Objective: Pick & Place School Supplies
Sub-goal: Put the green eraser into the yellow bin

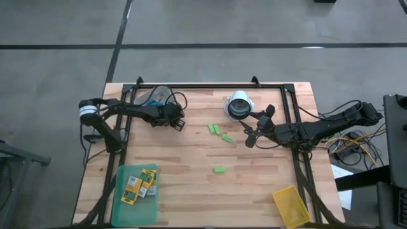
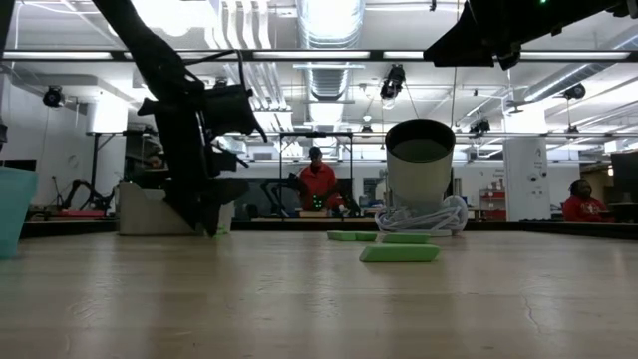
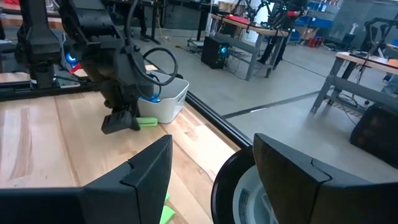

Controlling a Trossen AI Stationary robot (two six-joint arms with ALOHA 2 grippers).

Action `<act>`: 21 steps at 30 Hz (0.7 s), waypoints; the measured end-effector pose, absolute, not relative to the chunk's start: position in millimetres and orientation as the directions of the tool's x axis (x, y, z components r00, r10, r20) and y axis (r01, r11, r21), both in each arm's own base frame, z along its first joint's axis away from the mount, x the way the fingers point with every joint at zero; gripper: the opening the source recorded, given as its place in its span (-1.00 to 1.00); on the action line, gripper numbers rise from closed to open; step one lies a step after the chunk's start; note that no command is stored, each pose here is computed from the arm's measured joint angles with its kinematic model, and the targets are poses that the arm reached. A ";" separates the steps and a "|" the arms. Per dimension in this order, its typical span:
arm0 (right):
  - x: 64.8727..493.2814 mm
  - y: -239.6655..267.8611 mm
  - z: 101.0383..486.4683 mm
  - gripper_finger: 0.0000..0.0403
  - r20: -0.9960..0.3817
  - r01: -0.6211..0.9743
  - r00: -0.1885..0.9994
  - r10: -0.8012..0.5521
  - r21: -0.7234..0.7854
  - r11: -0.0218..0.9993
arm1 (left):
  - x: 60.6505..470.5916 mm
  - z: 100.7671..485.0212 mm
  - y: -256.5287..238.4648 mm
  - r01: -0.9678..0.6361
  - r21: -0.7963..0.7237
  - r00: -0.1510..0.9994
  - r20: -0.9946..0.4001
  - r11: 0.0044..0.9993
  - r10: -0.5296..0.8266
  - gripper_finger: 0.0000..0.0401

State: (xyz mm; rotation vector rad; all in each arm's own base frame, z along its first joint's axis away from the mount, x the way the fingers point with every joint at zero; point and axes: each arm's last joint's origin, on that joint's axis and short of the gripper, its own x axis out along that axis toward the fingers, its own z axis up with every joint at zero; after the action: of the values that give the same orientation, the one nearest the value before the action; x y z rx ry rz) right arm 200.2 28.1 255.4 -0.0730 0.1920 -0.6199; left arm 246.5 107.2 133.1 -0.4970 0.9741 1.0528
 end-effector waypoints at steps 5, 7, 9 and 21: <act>200.2 28.1 255.3 0.09 -0.157 0.570 0.797 -0.584 -0.126 0.812 | 247.4 137.2 108.3 -0.894 0.099 0.154 -0.847 0.436 0.508 -0.26; 200.2 28.1 255.3 0.09 -0.157 0.570 0.797 -0.584 -0.126 0.812 | 247.8 138.3 109.7 -0.896 0.099 0.153 -0.846 0.432 0.510 -0.26; 200.2 28.1 255.3 0.09 -0.157 0.570 0.797 -0.584 -0.126 0.812 | 248.0 138.6 110.5 -0.899 0.099 0.152 -0.843 0.427 0.517 -0.29; 200.2 28.0 255.3 0.09 -0.157 0.570 0.797 -0.584 -0.126 0.812 | 246.2 138.2 109.7 -0.905 0.097 0.139 -0.852 0.413 0.505 -0.83</act>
State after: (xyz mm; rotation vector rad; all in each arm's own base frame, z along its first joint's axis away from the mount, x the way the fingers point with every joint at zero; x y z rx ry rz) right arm 200.2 28.0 255.3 -0.0736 0.1925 -0.6198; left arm 246.2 109.7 138.2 -0.5081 0.9639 1.0845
